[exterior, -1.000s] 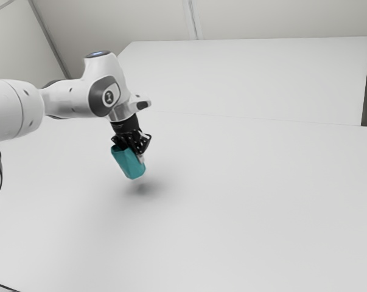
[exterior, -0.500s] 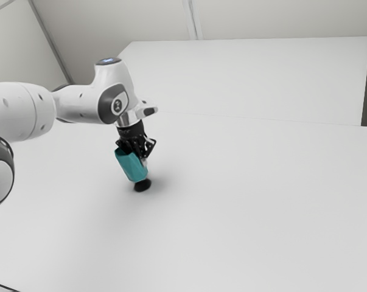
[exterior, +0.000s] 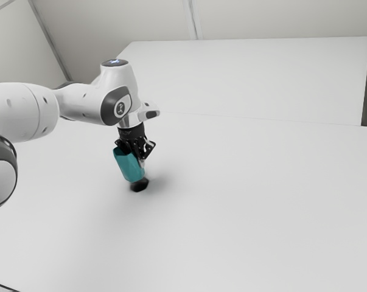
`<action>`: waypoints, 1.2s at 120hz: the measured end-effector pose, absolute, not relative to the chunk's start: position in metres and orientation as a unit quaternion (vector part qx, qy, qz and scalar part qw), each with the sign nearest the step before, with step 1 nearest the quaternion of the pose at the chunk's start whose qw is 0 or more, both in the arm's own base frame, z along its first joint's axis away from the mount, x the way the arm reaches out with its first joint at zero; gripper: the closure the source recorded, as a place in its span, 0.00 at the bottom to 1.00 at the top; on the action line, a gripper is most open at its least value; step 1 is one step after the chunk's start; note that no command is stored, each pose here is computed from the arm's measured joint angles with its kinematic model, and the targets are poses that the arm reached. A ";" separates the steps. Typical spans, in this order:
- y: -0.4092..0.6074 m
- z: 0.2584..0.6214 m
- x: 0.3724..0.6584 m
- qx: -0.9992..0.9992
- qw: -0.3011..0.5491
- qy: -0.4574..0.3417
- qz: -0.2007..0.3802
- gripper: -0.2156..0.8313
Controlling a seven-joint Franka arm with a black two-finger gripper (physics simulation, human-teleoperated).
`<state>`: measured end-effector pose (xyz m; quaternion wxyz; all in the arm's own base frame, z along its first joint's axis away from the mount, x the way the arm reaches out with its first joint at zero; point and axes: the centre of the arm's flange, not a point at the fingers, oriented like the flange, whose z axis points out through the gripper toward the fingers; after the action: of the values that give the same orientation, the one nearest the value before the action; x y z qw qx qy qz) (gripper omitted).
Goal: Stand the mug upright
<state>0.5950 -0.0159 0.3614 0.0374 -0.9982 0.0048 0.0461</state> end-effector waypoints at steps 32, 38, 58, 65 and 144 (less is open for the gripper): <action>-0.017 0.347 0.597 -0.997 0.046 0.005 0.059 0.95; -0.017 0.344 0.597 -0.997 0.047 0.005 0.062 0.95; -0.017 0.338 0.597 -0.997 0.050 0.004 0.066 0.95; -0.017 0.337 0.597 -0.996 0.050 0.004 0.068 0.95; -0.018 0.342 0.604 -0.996 0.054 0.015 0.066 0.34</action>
<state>0.6036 -0.0180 0.3415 0.0542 -0.9963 0.0152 0.0656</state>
